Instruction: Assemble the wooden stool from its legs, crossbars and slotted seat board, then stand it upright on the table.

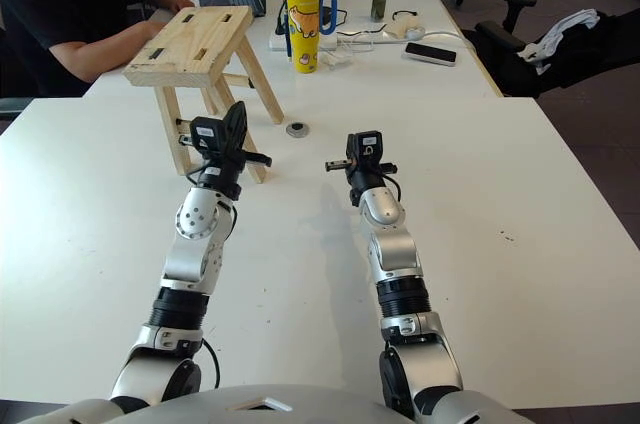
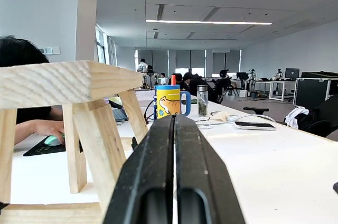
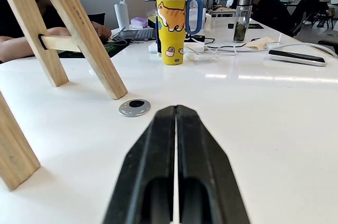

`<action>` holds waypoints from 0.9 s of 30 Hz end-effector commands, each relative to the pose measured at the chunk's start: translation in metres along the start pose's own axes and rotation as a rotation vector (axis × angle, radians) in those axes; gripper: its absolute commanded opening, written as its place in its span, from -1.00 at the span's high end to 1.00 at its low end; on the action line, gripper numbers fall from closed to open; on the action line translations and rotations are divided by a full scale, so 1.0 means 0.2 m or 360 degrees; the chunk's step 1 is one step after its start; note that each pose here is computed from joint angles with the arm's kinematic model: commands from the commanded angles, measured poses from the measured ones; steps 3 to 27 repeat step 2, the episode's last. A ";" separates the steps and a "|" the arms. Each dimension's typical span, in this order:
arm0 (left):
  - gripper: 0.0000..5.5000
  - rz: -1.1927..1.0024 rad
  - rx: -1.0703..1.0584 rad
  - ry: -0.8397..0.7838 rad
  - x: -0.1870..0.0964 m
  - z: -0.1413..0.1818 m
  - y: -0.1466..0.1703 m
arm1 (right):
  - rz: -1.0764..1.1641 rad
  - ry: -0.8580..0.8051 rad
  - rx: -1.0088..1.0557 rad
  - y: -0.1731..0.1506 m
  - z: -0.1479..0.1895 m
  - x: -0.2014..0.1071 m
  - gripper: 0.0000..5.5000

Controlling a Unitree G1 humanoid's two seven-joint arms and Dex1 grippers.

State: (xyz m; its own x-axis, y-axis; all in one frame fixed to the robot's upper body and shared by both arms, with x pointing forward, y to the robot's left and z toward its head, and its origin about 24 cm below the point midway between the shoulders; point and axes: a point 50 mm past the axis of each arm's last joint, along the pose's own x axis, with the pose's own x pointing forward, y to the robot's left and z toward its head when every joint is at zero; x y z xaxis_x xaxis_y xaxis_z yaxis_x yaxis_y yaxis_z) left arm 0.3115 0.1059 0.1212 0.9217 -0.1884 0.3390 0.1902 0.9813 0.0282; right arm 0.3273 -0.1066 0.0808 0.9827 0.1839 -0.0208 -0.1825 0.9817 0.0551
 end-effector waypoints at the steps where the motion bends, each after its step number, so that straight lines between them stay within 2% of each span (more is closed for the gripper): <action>1: 0.99 -0.0039 0.0033 0.0032 0.04 -0.01 -0.02 | 0.0046 -0.0030 0.0034 0.02 0.03 0.03 1.00; 27: 0.99 -0.0023 0.0022 0.0046 0.05 -0.01 -0.02 | 0.0058 -0.0033 0.0037 0.03 0.03 0.04 1.00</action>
